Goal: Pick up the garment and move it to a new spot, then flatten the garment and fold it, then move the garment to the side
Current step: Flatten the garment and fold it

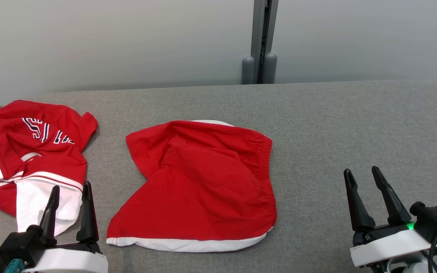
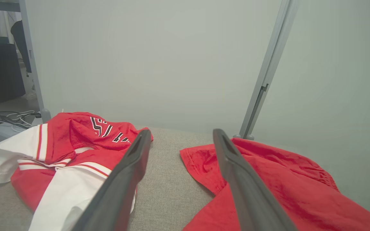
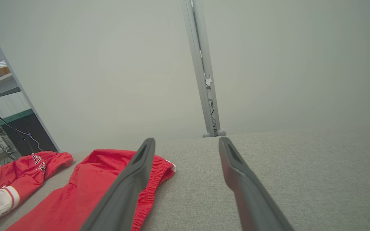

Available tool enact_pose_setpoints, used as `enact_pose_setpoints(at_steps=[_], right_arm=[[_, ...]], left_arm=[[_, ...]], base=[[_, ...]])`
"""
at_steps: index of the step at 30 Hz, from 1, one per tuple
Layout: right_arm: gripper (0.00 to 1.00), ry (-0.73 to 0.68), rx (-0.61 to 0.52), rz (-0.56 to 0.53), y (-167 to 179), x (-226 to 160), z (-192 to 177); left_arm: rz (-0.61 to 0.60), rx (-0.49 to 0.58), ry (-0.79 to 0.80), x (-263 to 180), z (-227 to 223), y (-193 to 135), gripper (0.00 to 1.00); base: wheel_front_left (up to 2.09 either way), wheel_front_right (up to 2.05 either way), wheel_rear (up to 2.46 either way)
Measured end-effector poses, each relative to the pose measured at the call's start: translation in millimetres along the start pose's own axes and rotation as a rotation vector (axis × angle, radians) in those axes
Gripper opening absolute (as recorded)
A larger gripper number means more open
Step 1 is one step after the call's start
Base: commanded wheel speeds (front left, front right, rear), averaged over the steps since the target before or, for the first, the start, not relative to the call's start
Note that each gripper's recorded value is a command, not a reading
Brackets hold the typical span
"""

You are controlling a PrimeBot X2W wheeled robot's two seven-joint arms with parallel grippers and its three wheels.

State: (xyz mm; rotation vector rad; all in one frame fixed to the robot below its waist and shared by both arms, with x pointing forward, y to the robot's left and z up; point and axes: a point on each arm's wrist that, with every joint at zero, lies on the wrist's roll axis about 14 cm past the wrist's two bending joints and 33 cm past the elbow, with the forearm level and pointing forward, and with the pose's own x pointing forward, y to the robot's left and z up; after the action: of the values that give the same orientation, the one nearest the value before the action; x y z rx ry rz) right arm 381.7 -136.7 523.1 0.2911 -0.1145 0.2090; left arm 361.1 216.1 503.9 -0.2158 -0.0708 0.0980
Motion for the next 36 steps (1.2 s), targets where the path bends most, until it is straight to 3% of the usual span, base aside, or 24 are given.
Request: enact_pose_setpoints(at_steps=[27, 36], right_arm=[[1.0, 0.028, 0.007, 0.018, 4, -1, -9], [1.0, 0.225, 0.098, 0.118, 29, -16, -51]], left_arm=[[-0.013, 0.003, 0.032, 2, -14, 2, 1.0], [-0.011, -0.009, 0.068, -2, -26, 5, 1.0]], base=[[0.0, 0.0, 0.0], [0.0, 0.0, 0.0]])
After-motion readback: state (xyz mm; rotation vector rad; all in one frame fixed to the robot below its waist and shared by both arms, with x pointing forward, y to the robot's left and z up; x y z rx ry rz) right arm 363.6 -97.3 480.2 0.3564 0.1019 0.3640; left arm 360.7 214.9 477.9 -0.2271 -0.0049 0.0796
